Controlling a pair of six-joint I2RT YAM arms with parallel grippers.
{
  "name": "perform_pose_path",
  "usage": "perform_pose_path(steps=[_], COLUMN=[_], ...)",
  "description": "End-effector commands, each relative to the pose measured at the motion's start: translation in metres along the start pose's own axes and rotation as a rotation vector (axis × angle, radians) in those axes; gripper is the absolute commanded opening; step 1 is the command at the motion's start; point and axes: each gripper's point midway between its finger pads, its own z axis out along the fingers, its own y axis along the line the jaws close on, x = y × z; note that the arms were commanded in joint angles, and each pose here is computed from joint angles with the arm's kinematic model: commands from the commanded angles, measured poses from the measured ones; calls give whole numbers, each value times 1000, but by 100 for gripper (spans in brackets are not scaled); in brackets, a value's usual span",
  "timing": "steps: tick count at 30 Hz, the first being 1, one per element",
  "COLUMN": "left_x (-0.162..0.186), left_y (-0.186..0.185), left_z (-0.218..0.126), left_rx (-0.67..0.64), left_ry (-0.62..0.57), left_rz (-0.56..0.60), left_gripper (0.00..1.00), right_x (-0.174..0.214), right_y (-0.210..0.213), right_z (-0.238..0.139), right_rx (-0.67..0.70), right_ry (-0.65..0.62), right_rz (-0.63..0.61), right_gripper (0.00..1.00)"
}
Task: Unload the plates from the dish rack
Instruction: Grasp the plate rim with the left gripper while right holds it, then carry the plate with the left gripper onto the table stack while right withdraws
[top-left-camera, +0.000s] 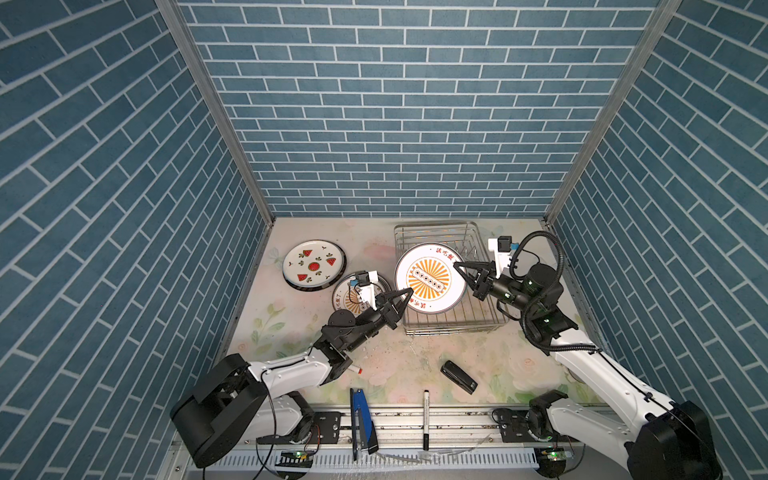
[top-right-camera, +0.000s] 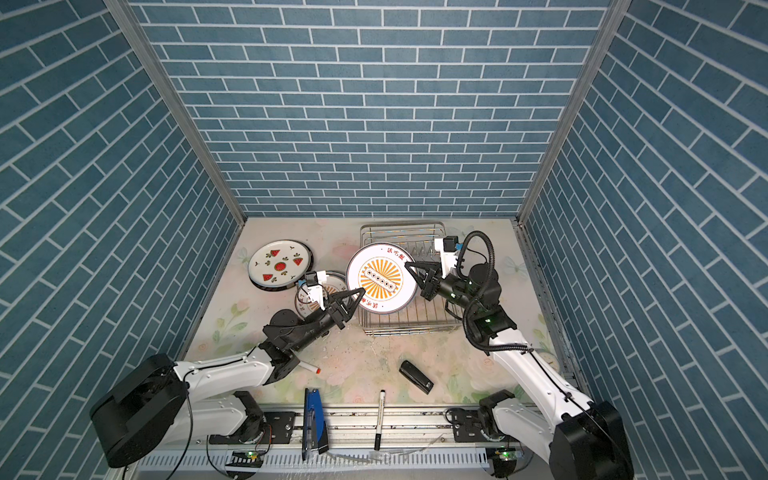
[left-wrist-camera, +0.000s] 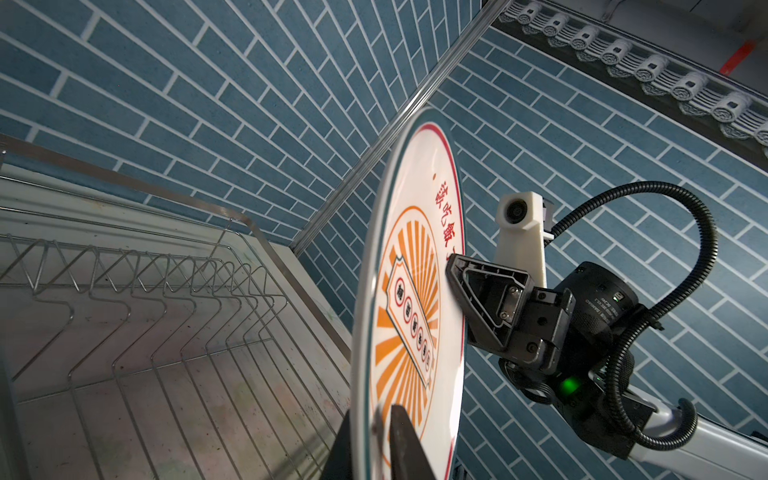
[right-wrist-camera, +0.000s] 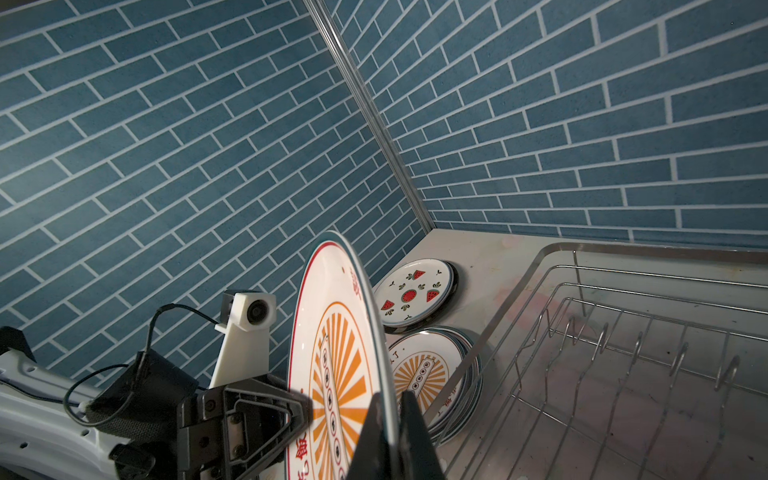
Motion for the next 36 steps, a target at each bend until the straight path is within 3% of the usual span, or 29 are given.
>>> perform_pose_path(steps=[1, 7, 11, 16, 19, 24, 26, 29, 32, 36], left_x=[-1, 0, 1, -2, -10, -7, -10, -14, -17, -22], left_y=[-3, -4, -2, 8, 13, 12, 13, 17, 27, 29], left_z=[4, 5, 5, 0, -13, -8, -10, -13, -14, -21], left_rx=[2, 10, -1, -34, -34, -21, -10, -16, -37, -34], left_ry=[-5, 3, 7, -31, -108, -72, -96, -113, -107, -135], left_rz=[15, 7, 3, -55, -106, -142, -151, -165, -203, -210], left_gripper=[10, 8, 0, 0, 0, 0, 0, 0, 0, 0], right_x=[-8, -1, 3, 5, 7, 9, 11, 11, 12, 12], right_y=[13, 7, 0, -2, -8, -10, -9, -19, -33, -34], right_z=[3, 11, 15, 16, 16, 20, 21, 20, 18, 19], right_rx=[-68, -77, -49, -45, -10, -12, -18, 44, 133, 128], right_ry=[-12, 31, 55, 67, 79, 100, 107, 114, 122, 112], right_rz=[2, 27, 37, 43, 51, 62, 67, 96, 104, 93], right_gripper=[0, 0, 0, 21, 25, 30, 41, 98, 99, 99])
